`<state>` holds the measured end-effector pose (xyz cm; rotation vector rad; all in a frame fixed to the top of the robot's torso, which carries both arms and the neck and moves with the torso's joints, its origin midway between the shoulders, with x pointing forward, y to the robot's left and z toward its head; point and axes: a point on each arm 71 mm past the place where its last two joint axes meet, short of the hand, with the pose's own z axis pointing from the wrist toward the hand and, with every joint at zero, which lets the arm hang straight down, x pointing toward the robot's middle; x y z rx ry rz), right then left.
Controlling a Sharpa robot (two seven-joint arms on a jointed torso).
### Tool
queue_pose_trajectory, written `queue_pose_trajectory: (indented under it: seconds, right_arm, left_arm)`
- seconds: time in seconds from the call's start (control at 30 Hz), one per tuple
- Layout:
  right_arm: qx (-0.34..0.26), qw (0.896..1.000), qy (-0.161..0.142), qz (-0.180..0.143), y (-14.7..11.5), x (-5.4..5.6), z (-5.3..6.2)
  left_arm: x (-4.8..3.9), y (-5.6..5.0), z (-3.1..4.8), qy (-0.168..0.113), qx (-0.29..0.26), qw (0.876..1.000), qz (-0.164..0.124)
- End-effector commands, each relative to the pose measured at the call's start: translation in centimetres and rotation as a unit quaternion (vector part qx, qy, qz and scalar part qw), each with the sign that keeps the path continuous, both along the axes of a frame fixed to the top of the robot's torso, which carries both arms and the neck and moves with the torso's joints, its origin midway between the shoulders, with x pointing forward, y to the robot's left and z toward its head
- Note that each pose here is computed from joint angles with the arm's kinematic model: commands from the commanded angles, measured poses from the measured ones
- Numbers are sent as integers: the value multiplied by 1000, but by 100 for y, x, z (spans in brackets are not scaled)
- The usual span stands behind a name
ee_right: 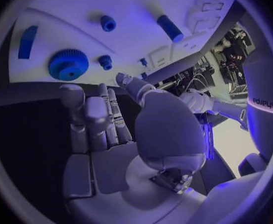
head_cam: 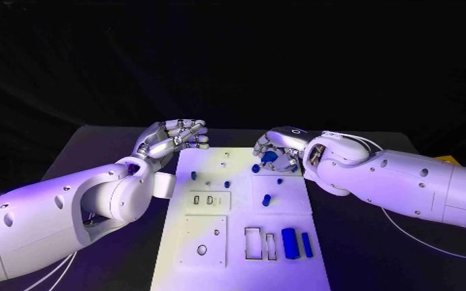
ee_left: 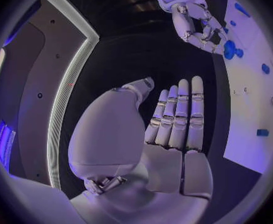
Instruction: Assemble the parts on the task board
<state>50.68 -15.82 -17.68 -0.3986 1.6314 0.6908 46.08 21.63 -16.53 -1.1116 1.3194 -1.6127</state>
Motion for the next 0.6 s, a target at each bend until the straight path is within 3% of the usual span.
queue_pose_trajectory:
  seconds: [0.03,0.6]
  right_arm:
    - [-61,998,-7,1,14,-5,-52]
    - [-77,997,-17,-8,48,9,-64]
  left_arm:
    - [-15,-26,35,-5,-5,1000,-14]
    - [-27,-29,50,-4,-14,1000,-21]
